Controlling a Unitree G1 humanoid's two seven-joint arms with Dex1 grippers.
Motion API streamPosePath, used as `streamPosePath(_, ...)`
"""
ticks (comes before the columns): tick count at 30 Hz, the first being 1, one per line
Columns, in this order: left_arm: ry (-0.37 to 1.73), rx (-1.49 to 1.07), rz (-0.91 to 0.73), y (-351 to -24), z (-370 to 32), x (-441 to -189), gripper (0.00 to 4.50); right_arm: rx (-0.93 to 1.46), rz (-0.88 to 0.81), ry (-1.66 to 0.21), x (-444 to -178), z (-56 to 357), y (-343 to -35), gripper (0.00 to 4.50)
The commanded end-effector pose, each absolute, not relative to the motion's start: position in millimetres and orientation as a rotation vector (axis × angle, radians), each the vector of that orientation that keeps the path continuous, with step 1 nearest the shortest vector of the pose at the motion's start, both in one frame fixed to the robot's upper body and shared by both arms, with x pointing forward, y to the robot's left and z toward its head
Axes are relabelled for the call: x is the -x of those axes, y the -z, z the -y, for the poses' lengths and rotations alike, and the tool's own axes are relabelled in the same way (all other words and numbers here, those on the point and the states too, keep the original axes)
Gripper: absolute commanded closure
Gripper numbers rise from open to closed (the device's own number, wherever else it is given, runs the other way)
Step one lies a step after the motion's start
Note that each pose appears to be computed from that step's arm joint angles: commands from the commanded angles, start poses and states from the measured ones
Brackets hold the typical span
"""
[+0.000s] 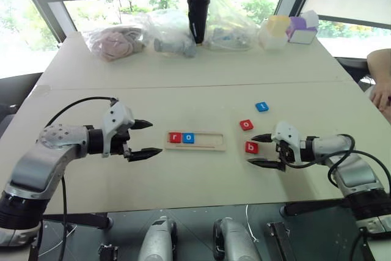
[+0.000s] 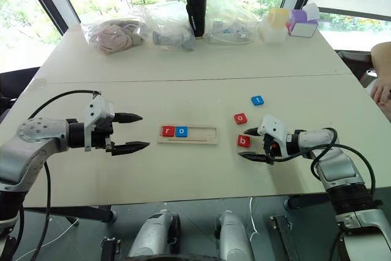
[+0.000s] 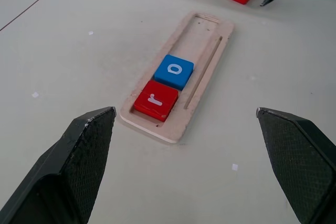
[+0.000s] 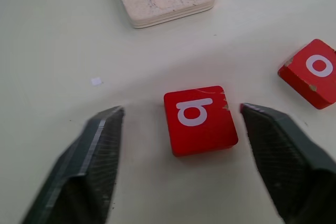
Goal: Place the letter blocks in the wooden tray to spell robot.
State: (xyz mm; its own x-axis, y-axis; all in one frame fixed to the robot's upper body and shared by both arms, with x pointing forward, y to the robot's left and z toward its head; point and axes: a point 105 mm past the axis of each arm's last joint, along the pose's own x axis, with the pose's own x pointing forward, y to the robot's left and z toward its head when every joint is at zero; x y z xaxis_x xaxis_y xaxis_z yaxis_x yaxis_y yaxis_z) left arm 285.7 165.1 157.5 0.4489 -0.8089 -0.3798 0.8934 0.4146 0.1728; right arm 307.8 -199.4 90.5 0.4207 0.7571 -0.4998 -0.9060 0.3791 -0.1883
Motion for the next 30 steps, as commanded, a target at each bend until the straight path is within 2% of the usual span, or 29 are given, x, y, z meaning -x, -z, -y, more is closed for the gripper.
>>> streamPosePath(1,1.062,-0.411,-0.213,-166.6,-166.6,-285.8,0.0,0.477,-0.331,-1.098,-311.3,196.7,-95.5,3.12)
streamPosePath(2,1.06,-0.411,-0.212,-166.4,-166.6,-286.1,0.0,0.477,-0.333,-1.101,-311.0,196.3,-95.0,3.36)
streamPosePath(8,1.054,-0.413,-0.204,-167.1,-166.3,-288.1,0.0,0.477,-0.334,-1.098,-312.1,194.8,-96.1,3.35)
streamPosePath(14,1.062,-0.411,-0.207,-166.8,-166.1,-286.4,0.0,0.507,-0.194,-1.15,-319.1,164.5,-141.8,3.35)
streamPosePath(18,1.102,-0.423,-0.221,-164.8,-163.4,-281.9,0.0,0.535,-0.149,-1.24,-319.5,135.8,-157.3,3.35)
streamPosePath(24,1.114,-0.45,-0.232,-164.1,-165.3,-279.0,0.0,0.555,-0.191,-1.33,-331.8,92.3,-145.3,3.35)
streamPosePath(30,1.104,-0.43,-0.226,-158.3,-159.1,-275.3,0.0,0.569,-0.251,-1.376,-337.5,73.2,-130.7,3.35)
